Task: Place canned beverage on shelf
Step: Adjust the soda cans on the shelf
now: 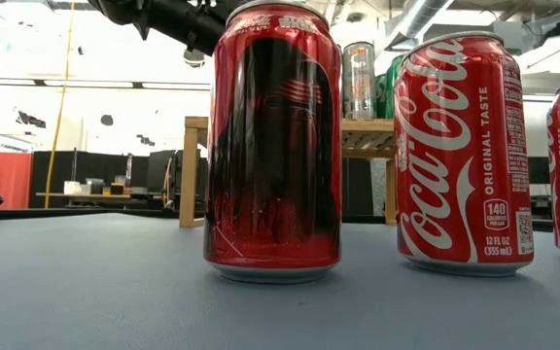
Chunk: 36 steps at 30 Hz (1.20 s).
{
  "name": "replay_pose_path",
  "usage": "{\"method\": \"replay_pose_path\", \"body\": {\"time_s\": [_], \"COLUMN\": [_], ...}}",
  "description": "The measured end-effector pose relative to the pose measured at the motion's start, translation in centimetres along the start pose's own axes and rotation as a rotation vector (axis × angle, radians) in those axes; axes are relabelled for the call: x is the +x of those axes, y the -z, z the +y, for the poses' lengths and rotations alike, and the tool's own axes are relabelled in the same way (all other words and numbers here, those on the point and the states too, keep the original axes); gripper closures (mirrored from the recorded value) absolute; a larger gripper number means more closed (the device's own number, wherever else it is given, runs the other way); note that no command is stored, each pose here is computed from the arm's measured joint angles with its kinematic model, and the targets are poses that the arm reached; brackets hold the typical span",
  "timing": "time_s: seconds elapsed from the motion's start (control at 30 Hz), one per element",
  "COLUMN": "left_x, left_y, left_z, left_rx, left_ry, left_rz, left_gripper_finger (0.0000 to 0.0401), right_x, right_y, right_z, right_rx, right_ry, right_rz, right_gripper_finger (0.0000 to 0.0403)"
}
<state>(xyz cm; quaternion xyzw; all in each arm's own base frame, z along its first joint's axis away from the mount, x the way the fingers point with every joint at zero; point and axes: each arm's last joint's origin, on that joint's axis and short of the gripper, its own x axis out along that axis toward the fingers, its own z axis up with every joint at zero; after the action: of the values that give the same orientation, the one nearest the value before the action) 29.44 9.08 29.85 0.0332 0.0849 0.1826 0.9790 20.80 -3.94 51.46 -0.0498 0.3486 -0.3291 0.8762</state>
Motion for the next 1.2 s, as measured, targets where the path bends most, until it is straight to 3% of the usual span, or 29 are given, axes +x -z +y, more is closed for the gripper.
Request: {"method": "replay_pose_path", "body": {"time_s": [0.07, 0.13, 0.23, 0.33, 0.5, 0.63, 0.8, 1.0, 1.2], "left_x": [-0.1, -0.1, -0.1, -0.1, -0.1, -0.1, -0.1, -0.1, -0.1], "left_y": [-0.1, -0.1, -0.1, 0.0, 0.1, 0.2, 0.4, 0.4, 0.4], "left_z": [0.0, 0.0, 0.0, 0.0, 0.0, 0.0, 0.0, 0.0, 0.1], "left_rx": [0.0, 0.0, 0.001, 0.001, 0.001, -0.003, -0.022, -0.022, -0.021], "left_ry": [-0.001, 0.0, 0.0, 0.0, -0.007, -0.006, -0.006, -0.015, -0.029], "left_rz": [-0.002, 0.001, 0.002, 0.008, 0.016, 0.027, 0.045, 0.047, 0.05], "left_gripper_finger": [0.0401, 0.0401, 0.0401, 0.0401, 0.0401, 0.0401, 0.0401, 0.0401, 0.0401], "right_x": [-0.9, -1.9, -2.1, -0.5, 3.9, 6.0, 6.7, 9.3, 10.9], "right_y": [0.1, 1.1, 3.6, 6.8, 9.8, 12.4, 13.6, 14.4, 14.2], "right_z": [-1.1, -2.2, -3.3, -3.1, -0.9, 0.1, 1.3, 2.8, 2.6], "right_rx": [-0.01, -0.003, 0.07, 0.118, 0.162, 0.203, 0.247, 0.203, 0.192], "right_ry": [-0.169, -0.224, -0.132, -0.038, -0.038, -0.019, -0.038, -0.031, -0.031], "right_rz": [-0.06, -0.071, 0.013, 0.132, 0.112, 0.184, 0.221, 0.281, 0.274], "right_gripper_finger": [0.0403, 0.0403, 0.0403, 0.0403, 0.0403, 0.0403, 0.0403, 0.0403, 0.0403]}}
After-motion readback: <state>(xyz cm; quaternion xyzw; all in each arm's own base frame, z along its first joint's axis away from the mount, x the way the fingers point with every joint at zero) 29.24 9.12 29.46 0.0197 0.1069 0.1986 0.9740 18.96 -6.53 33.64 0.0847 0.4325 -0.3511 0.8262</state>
